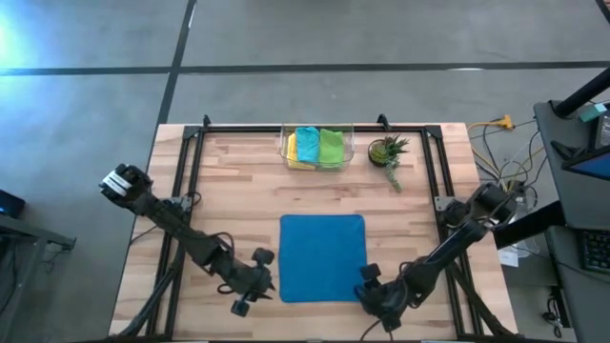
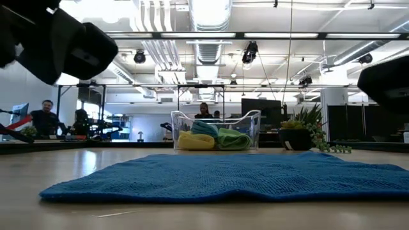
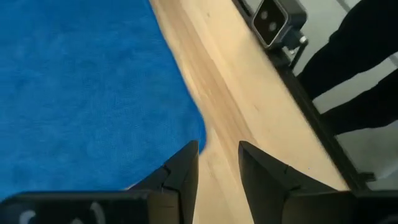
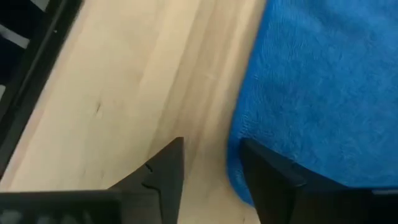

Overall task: Fold microfiber towels
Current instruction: Fold the dark blue microfiber towel

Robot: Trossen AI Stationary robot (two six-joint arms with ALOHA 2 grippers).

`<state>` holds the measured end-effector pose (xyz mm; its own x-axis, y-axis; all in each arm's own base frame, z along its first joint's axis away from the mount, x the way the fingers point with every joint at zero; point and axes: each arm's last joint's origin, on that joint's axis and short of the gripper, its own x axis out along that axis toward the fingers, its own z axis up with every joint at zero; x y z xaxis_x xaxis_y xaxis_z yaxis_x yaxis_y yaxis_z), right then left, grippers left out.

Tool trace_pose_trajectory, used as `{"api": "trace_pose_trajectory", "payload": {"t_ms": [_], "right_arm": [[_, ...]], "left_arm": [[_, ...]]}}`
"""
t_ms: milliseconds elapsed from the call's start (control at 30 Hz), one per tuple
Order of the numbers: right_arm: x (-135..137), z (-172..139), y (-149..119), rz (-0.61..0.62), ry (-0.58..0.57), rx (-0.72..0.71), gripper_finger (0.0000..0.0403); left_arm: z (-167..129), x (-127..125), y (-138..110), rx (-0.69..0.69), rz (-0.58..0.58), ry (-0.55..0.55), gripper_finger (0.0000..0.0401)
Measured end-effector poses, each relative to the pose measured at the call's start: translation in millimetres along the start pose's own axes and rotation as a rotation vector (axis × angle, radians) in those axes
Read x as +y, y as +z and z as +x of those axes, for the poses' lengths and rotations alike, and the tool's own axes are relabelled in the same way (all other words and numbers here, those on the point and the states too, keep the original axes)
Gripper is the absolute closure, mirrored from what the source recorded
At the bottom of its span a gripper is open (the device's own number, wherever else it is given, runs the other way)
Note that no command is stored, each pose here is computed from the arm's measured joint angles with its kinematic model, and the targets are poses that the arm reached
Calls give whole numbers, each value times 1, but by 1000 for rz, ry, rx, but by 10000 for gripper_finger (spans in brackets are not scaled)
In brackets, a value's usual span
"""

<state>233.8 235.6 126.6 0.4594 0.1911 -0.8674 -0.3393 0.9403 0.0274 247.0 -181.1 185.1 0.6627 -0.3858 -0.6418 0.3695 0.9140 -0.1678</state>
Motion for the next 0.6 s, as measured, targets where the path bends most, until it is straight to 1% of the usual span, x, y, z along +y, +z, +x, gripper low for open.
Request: {"api": "trace_pose_trajectory", "payload": {"t_ms": [100, 267, 333, 433, 500, 600], "right_arm": [[-3, 3, 1, 54, 12, 14, 270], [-8, 4, 3, 87, 17, 22, 306], [-14, 5, 4, 129, 10, 37, 320], [-21, 6, 4, 162, 5, 64, 339], [-25, 6, 5, 170, 16, 74, 351], [-28, 6, 8, 183, 30, 86, 368]], "left_arm": [[0, 0, 1, -14, 46, 12, 303], [0, 1, 1, -19, 119, 51, 303], [2, 1, 0, -15, 145, 52, 303], [8, 2, -5, 12, 155, 57, 301], [13, 3, -8, 30, 157, 50, 291], [23, 2, -13, 46, 155, 29, 266]]}}
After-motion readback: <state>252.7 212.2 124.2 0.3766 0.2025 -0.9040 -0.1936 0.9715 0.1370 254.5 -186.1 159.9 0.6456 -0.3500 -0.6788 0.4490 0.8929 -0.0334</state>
